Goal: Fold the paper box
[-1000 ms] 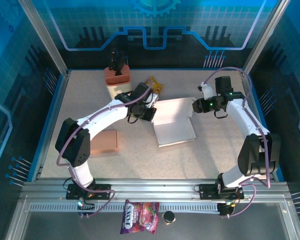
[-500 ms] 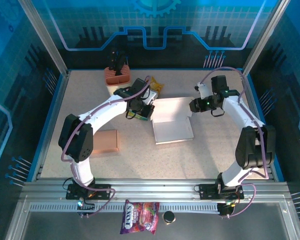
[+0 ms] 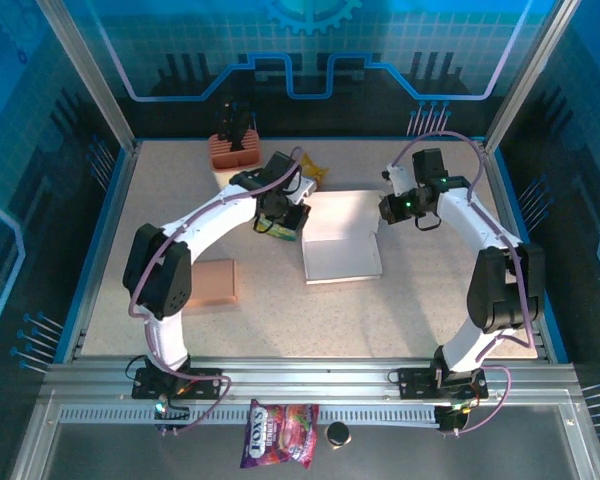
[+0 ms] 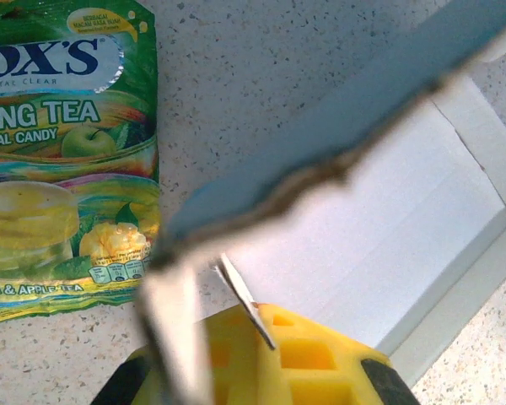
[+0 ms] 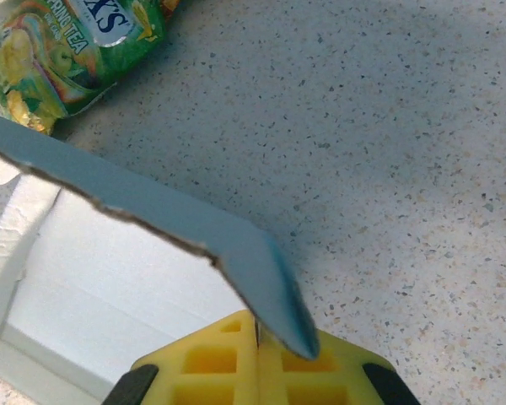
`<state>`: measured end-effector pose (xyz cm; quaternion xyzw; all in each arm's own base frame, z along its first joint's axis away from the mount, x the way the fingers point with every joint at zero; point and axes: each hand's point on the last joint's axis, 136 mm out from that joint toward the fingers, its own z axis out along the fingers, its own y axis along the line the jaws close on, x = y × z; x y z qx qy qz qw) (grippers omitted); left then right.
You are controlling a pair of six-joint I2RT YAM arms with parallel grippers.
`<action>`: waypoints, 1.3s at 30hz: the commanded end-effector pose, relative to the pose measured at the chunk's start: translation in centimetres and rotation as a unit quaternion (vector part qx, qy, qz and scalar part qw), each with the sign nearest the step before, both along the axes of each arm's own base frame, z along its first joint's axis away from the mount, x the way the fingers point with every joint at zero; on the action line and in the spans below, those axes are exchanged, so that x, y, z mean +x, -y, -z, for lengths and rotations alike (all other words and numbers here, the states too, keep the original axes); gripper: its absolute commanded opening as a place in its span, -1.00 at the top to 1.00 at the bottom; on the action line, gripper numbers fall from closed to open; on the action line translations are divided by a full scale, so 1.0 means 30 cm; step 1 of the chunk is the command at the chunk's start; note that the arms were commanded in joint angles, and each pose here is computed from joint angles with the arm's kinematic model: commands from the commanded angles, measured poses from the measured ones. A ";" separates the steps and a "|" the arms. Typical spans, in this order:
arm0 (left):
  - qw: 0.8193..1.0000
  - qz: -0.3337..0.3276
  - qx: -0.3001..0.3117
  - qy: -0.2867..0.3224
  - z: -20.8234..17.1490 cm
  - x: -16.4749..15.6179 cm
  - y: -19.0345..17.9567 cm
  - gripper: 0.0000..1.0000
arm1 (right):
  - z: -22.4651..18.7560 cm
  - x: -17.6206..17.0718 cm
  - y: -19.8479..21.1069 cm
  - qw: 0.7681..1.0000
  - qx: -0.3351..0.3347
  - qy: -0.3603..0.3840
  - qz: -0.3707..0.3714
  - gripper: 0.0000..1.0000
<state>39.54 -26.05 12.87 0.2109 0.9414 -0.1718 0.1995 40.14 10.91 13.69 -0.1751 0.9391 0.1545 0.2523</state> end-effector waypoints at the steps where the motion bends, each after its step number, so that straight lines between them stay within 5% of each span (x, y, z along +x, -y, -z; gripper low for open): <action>1: 0.999 -0.040 -0.017 -0.008 -0.024 0.036 0.011 1.00 | -0.059 0.027 -0.008 0.999 -0.022 0.036 0.027 1.00; 12: 0.998 -0.046 -0.037 -0.010 -0.037 0.052 0.043 1.00 | -0.060 0.041 0.021 0.998 -0.001 0.025 0.065 0.99; 18: 0.999 -0.021 -0.022 -0.014 -0.015 0.043 0.043 1.00 | -0.077 0.059 0.050 0.996 0.073 0.007 0.048 0.48; 25: 1.000 -0.008 -0.015 -0.016 -0.008 0.048 0.047 1.00 | -0.080 0.067 0.066 0.995 0.090 -0.004 0.029 0.16; 33: 1.000 -0.005 -0.015 -0.017 -0.006 0.057 0.056 1.00 | -0.026 0.100 0.075 0.997 0.069 -0.014 0.010 0.15; 39: 1.000 -0.008 -0.015 -0.019 -0.003 0.060 0.055 1.00 | -0.039 0.115 0.072 0.998 0.062 -0.001 0.011 0.45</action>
